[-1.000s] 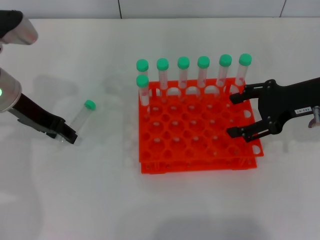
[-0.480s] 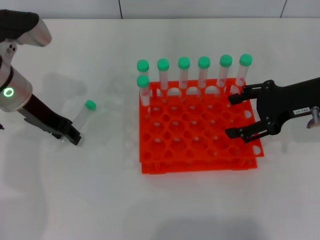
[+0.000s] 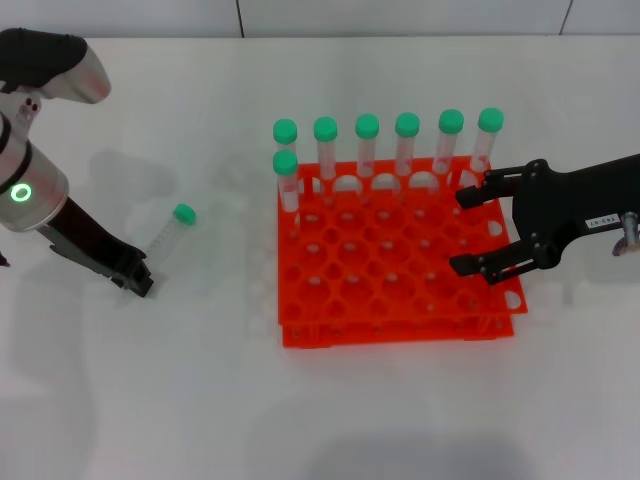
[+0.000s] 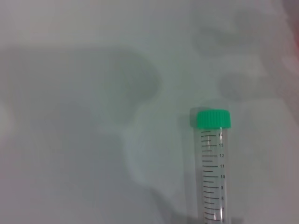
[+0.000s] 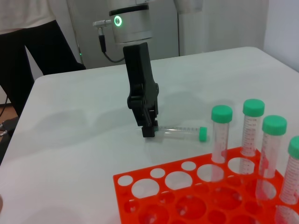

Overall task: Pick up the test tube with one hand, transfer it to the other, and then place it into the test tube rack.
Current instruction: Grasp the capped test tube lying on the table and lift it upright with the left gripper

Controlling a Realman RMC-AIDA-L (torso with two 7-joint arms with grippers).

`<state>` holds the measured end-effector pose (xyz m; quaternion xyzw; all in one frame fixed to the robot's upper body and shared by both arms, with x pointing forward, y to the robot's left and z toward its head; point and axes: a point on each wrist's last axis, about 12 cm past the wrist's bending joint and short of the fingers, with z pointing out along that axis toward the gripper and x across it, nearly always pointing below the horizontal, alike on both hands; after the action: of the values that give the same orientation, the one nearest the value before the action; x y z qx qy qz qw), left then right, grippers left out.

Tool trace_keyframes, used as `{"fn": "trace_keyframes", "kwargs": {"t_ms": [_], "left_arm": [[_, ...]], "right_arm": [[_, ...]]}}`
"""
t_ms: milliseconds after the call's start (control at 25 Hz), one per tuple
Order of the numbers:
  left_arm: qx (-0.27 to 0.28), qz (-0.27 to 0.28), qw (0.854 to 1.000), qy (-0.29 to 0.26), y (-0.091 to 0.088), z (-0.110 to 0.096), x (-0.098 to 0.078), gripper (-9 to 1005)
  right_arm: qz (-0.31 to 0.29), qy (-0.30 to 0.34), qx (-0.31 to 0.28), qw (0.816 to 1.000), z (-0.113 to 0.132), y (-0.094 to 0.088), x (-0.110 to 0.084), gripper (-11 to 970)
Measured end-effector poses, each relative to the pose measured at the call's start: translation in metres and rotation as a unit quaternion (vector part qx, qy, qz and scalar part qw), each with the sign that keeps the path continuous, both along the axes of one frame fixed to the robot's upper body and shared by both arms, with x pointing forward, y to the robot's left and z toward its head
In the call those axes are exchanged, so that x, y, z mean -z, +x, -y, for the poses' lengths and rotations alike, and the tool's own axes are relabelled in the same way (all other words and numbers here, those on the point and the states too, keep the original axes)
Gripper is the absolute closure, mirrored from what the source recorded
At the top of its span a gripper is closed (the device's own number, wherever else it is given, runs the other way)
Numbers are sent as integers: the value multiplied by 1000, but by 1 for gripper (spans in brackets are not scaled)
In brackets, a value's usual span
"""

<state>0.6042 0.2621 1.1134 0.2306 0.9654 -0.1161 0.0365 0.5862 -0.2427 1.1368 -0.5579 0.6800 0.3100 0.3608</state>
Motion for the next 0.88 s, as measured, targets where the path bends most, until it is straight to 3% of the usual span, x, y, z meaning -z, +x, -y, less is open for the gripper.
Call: {"fn": "trace_keyframes", "kwargs": {"t_ms": [200,520,640,880], "left_arm": [[-1,14,1000,-11,1,-2,-10,781],[5,110,991,-71,0,-7,-68,797],[21,159,982,-98,-3,-4,-86,794],[95,239,952,-165,-13,11,-97,789]], "right_arm": [[-1,0,2,1000,1,0,0,88],[-4,1,3,1000,4,-2,0,88],[-4,2,3,1000,4,-2,0,88],[-4,7,3,1000,3,-2,0,88]]}}
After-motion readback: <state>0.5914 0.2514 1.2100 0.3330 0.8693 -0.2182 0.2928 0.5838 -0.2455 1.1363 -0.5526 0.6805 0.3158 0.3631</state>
